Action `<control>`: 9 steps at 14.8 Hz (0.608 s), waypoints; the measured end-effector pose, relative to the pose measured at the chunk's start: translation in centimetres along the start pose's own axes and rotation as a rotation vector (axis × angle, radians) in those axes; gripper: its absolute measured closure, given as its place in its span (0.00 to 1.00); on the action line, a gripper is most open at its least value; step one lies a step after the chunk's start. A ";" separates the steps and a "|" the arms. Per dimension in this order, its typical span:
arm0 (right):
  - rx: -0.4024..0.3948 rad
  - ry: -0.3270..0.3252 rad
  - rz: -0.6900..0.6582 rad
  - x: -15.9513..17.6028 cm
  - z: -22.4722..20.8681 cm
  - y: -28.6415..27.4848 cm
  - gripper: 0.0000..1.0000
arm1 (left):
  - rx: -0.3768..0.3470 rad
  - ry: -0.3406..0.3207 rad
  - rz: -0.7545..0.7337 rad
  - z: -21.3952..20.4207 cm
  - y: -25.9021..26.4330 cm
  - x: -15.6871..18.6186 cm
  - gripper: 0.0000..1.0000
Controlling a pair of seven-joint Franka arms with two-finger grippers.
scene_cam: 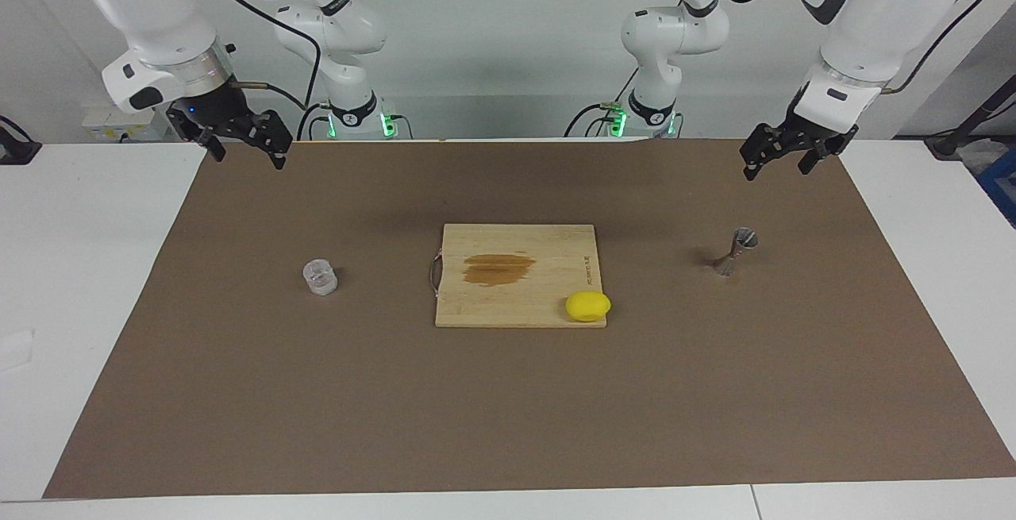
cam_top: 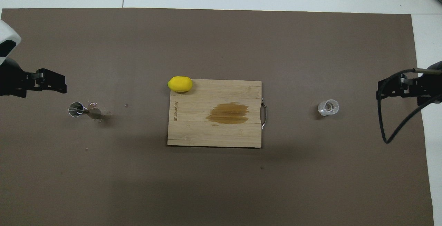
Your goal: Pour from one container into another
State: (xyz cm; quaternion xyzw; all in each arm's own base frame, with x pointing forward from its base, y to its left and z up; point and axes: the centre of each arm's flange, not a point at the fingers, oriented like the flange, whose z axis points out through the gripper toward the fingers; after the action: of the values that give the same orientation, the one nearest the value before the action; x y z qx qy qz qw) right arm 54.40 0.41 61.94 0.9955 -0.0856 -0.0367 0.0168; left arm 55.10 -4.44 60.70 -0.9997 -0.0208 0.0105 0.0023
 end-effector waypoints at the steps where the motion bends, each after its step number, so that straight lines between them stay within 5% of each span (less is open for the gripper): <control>1: 0.000 0.000 0.000 0.0 0.0 0.0 0.00 | 0.000 -0.001 0.000 0.0 0.0 0.0 0.00; 9: 0.000 0.000 0.000 0.0 0.0 0.0 0.00 | -0.008 0.092 -0.004 4.5 -0.1 -0.1 0.00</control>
State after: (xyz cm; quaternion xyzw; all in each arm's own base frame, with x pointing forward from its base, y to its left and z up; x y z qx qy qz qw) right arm 54.40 0.41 61.94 0.9955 -0.0856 -0.0367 0.0168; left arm 54.94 -4.29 56.17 -0.9991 -0.0225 -0.0354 -0.0009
